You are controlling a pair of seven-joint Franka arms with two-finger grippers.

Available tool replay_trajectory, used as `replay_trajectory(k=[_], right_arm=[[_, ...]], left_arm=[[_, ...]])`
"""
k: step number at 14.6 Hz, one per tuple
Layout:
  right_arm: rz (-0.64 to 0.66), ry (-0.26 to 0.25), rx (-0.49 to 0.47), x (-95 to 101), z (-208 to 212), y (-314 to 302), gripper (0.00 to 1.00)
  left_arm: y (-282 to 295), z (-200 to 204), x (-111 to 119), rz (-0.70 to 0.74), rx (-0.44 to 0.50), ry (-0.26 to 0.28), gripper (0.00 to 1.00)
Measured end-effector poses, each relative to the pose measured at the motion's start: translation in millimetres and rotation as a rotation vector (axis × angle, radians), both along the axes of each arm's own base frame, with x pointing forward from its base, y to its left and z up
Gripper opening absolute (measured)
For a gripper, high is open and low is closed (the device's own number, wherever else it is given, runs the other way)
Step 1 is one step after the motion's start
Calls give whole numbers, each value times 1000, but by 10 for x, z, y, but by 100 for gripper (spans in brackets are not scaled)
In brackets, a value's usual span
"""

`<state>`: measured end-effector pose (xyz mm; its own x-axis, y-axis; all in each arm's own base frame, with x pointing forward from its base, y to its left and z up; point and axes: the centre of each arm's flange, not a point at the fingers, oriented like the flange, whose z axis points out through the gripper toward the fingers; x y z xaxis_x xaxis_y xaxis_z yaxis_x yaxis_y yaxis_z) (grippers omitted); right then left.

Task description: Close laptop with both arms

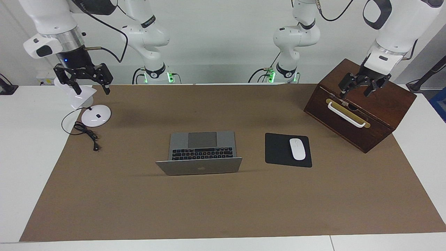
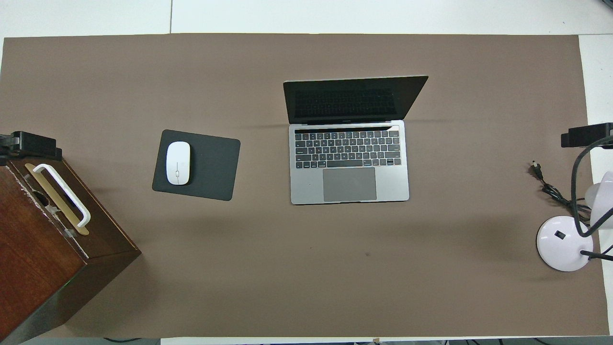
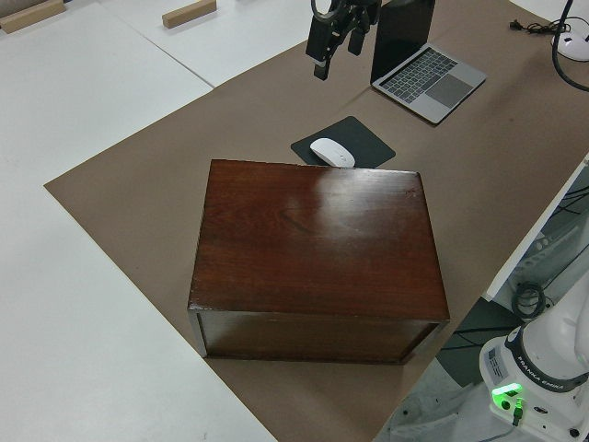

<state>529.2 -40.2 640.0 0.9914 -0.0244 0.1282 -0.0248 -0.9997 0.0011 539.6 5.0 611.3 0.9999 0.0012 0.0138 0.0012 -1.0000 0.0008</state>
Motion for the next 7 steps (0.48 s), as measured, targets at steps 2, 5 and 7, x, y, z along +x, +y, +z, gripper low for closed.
replay_trajectory(k=[2, 5, 7], right_arm=[[0, 0, 0, -1, 1, 0, 100], [0, 0, 0, -1, 1, 0, 100], [0, 0, 0, -1, 2, -1, 100]], left_arm=[[0, 0, 0, 0, 0, 0, 100], [10, 0, 0, 2, 0, 0, 100], [16, 0, 0, 2, 0, 0, 100]])
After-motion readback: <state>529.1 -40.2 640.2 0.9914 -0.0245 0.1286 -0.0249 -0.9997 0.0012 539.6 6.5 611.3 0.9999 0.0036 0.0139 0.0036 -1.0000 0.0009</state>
